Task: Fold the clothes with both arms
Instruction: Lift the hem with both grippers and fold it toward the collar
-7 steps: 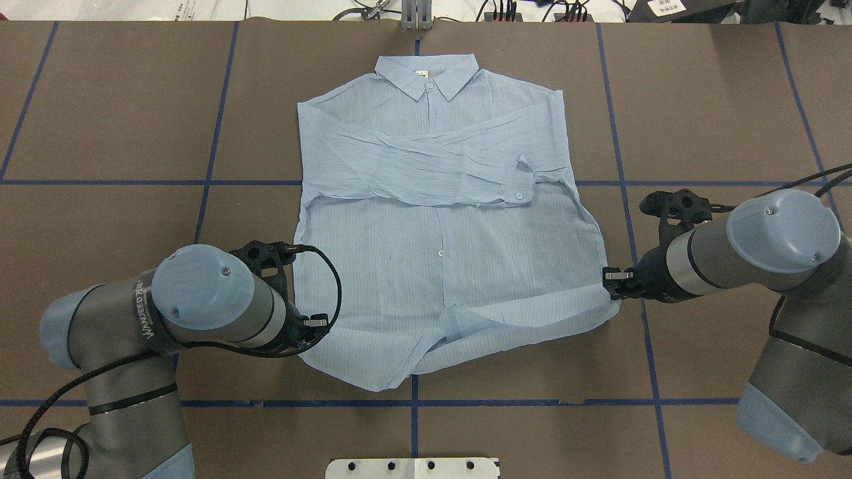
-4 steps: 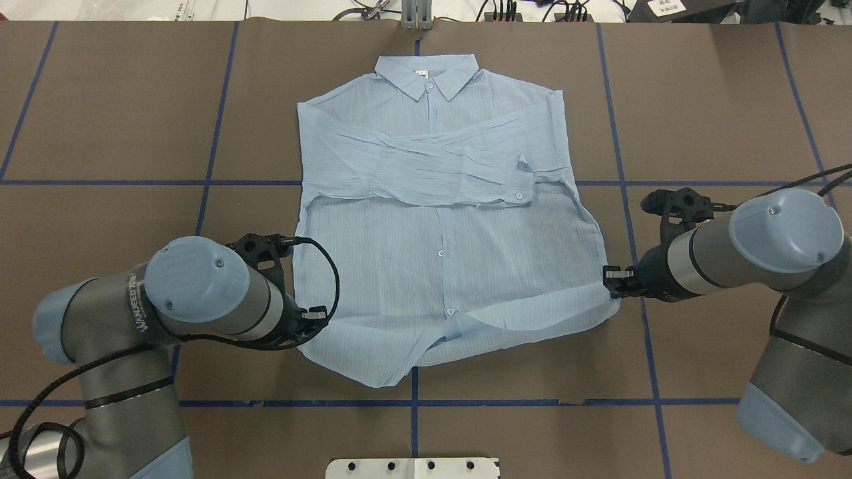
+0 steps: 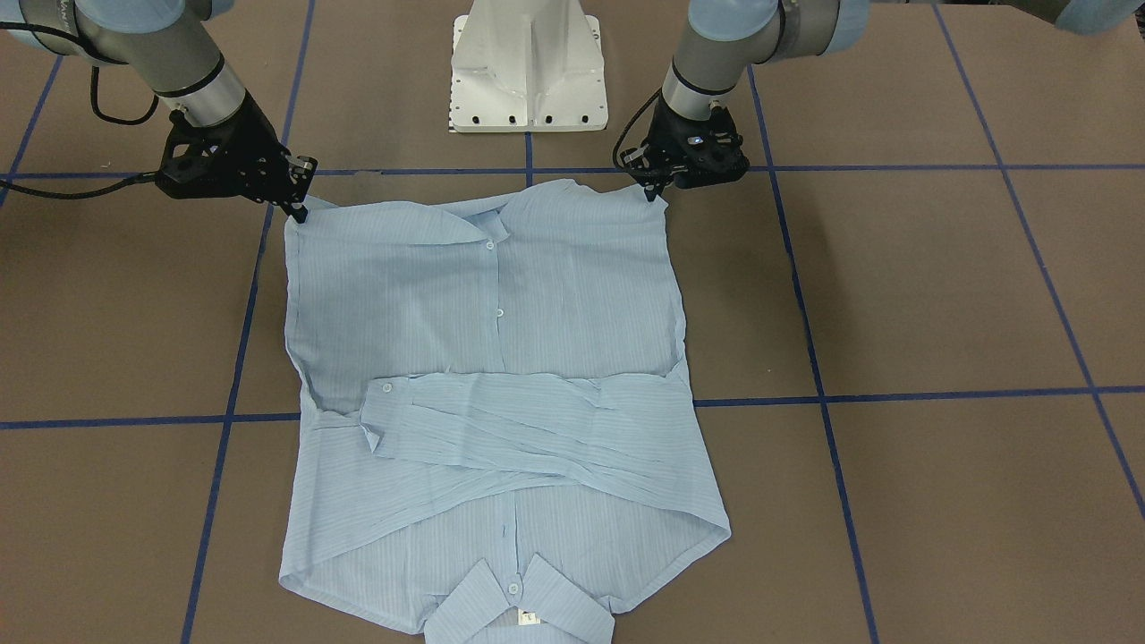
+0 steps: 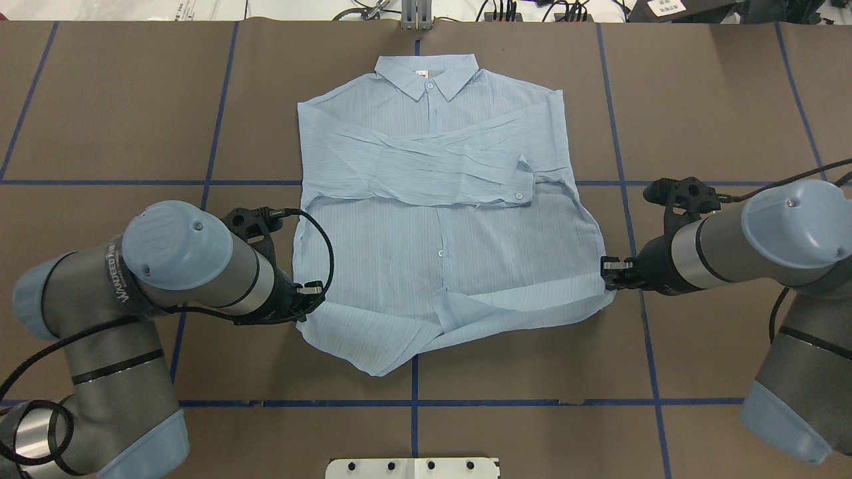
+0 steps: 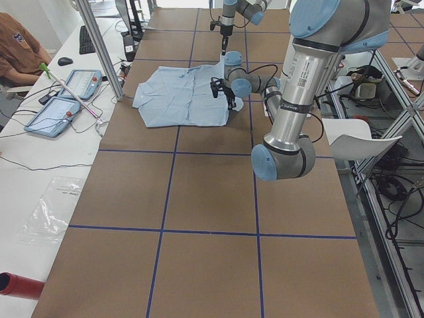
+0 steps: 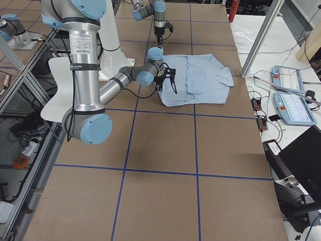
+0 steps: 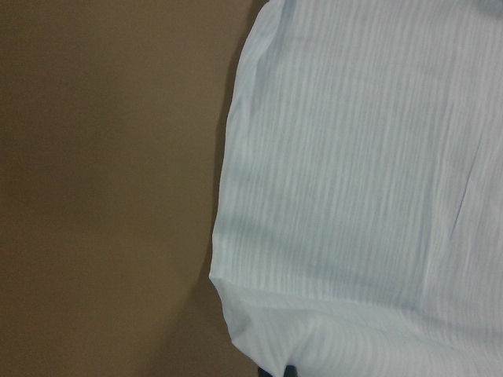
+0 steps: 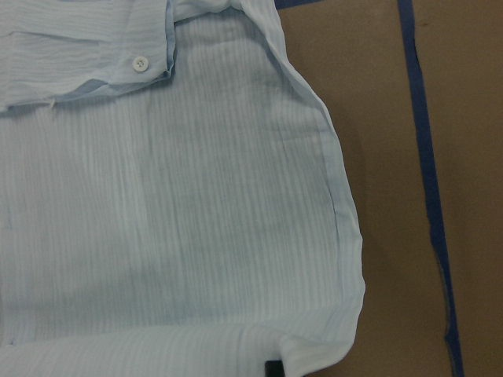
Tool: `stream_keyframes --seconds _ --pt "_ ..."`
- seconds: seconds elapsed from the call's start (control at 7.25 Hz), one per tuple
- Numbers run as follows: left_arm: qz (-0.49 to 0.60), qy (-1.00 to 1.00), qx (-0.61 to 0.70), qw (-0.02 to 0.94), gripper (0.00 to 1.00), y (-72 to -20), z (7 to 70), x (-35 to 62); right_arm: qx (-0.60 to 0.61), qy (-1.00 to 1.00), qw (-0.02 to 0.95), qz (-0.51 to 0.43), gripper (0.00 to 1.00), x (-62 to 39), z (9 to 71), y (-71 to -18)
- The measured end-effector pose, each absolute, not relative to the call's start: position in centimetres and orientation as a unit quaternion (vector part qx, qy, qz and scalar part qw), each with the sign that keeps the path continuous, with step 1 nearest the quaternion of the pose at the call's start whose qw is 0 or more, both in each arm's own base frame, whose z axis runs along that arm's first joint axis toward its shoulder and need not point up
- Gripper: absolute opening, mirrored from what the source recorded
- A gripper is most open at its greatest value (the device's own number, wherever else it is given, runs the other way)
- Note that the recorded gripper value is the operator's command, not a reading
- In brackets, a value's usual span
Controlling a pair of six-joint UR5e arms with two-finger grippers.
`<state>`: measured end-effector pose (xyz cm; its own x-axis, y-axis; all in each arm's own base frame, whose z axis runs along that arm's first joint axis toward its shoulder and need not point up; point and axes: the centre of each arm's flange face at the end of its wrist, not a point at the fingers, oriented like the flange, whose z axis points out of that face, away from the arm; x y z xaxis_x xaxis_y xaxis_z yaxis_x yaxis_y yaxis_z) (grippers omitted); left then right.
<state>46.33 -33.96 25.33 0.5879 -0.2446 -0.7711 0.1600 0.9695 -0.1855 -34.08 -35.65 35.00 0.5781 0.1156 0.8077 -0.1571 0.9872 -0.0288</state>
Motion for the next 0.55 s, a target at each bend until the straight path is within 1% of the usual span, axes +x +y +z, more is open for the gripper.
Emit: stream_keyframes --seconds 0.28,0.55 --pt "-0.128 0.450 -0.047 0.883 0.00 -36.1 24.4 44.6 0.034 -0.456 0.884 0.095 0.00 -33.1 34.5 -38.2" --pt "-0.148 0.467 -0.042 0.871 0.00 -40.1 23.1 41.1 0.037 -0.466 0.876 0.121 0.00 -33.3 33.1 -43.8"
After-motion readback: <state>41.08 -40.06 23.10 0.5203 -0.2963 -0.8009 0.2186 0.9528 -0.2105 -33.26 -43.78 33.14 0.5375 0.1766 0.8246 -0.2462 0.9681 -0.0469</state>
